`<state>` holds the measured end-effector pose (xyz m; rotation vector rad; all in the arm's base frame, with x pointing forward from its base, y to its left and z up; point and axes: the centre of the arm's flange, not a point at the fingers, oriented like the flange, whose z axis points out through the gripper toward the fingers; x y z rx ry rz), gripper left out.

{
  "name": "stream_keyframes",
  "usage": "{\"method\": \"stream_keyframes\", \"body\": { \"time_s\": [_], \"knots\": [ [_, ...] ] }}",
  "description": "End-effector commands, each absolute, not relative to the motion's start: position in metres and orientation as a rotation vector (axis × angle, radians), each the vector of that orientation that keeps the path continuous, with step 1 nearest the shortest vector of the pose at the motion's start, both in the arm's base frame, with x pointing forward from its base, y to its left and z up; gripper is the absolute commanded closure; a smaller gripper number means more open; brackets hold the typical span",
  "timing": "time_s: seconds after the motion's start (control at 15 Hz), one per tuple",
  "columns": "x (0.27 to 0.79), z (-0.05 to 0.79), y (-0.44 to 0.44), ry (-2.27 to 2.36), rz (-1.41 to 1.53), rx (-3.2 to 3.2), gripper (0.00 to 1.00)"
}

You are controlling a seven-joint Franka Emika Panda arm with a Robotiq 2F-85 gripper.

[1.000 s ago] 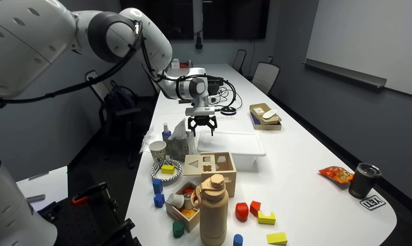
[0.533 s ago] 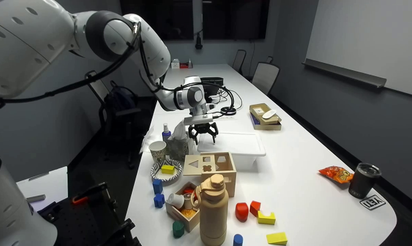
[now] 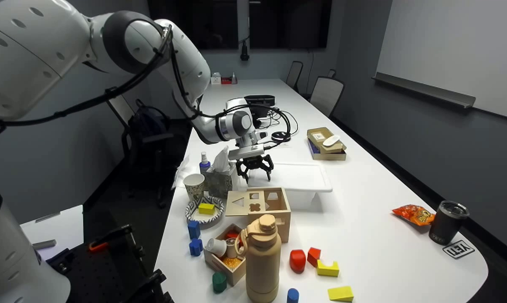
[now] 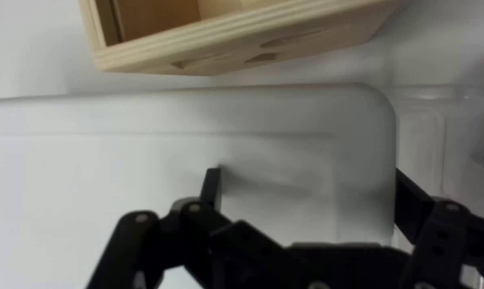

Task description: Partially push the lid off of the storage bin

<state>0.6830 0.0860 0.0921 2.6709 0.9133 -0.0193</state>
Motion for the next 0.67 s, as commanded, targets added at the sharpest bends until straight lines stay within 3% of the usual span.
{"method": "stream_keyframes", "body": {
  "time_s": [0.0, 0.6],
  "knots": [
    [0.675, 0.098, 0.072, 0.853, 0.008, 2.650, 0.00],
    [0.691, 0.102, 0.030, 0.693, 0.015, 2.658, 0.00]
  ]
}}
